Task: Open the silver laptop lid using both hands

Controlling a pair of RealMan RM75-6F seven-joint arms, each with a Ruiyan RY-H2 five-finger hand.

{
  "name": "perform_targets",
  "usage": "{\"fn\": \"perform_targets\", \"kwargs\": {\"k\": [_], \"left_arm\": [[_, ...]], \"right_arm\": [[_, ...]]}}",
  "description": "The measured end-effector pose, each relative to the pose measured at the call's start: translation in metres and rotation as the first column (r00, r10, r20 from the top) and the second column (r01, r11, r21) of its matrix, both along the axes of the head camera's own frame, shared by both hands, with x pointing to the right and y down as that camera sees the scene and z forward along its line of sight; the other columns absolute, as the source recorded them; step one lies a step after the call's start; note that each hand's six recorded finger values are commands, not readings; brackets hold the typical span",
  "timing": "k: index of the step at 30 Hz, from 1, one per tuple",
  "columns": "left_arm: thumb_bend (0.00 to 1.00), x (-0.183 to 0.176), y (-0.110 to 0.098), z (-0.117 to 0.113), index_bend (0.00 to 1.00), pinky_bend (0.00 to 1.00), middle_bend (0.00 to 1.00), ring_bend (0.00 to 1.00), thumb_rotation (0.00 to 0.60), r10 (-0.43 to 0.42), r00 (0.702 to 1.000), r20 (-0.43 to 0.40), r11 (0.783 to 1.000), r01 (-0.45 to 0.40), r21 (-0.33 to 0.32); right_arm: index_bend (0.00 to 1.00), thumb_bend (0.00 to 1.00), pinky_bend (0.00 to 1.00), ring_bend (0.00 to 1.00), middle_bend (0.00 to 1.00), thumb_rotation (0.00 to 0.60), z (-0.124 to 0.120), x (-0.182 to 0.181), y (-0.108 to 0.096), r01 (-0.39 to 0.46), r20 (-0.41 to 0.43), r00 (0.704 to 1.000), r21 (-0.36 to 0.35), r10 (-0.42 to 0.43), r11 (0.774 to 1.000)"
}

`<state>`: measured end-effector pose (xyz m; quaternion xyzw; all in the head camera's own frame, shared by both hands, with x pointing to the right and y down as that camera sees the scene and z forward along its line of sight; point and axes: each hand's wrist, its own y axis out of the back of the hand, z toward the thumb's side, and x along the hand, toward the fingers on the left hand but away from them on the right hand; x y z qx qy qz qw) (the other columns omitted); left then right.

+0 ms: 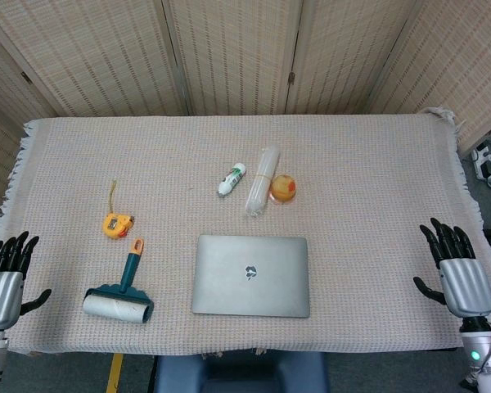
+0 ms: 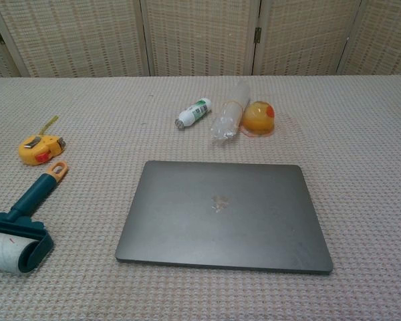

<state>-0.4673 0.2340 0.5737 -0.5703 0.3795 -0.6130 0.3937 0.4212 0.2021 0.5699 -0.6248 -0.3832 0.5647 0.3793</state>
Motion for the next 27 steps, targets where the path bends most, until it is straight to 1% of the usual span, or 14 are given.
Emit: {"fn": "perform_targets", "kwargs": {"k": [3,10,15,21,24,27], "left_arm": [[0.22,0.000,0.000,0.003,0.00,0.00,0.05,0.05,0.600,0.003,1.000,0.004,1.000,-0.003,-0.014],[0.22,0.001,0.001,-0.001,0.00,0.00,0.05,0.05,0.600,0.004,1.000,-0.003,1.000,-0.004,0.006],[0.22,0.001,0.003,-0.003,0.00,0.00,0.05,0.05,0.600,0.003,1.000,-0.009,1.000,-0.003,0.011],[0.22,0.005,0.005,-0.005,0.00,0.00,0.05,0.05,0.600,0.020,0.999,-0.031,1.000,-0.020,0.010],[0.22,0.008,0.005,-0.006,0.00,0.00,0.05,0.05,0.600,0.038,0.998,-0.039,0.999,-0.037,0.014],[0.22,0.012,0.004,-0.008,0.00,0.00,0.05,0.05,0.600,0.054,0.997,-0.050,0.998,-0.053,0.021]], "right_arm": [[0.00,0.26,0.00,0.00,0.00,0.600,0.001,0.000,0.000,-0.002,-0.001,1.000,-0.008,0.002,1.000],[0.00,0.26,0.00,0.00,0.00,0.600,-0.001,0.000,0.002,0.004,0.010,1.000,-0.002,-0.004,1.000],[0.00,0.26,0.00,0.00,0.00,0.600,-0.002,-0.004,0.004,0.021,0.043,0.999,-0.007,-0.021,1.000],[0.00,0.26,0.00,0.00,0.00,0.600,-0.001,-0.022,0.003,0.099,0.080,0.992,-0.032,-0.096,0.995],[0.00,0.26,0.00,0.00,0.00,0.600,0.003,-0.039,0.003,0.160,0.115,0.982,-0.053,-0.153,0.986],[0.00,0.26,0.00,0.00,0.00,0.600,0.010,-0.057,0.005,0.224,0.152,0.966,-0.084,-0.210,0.971]]}}
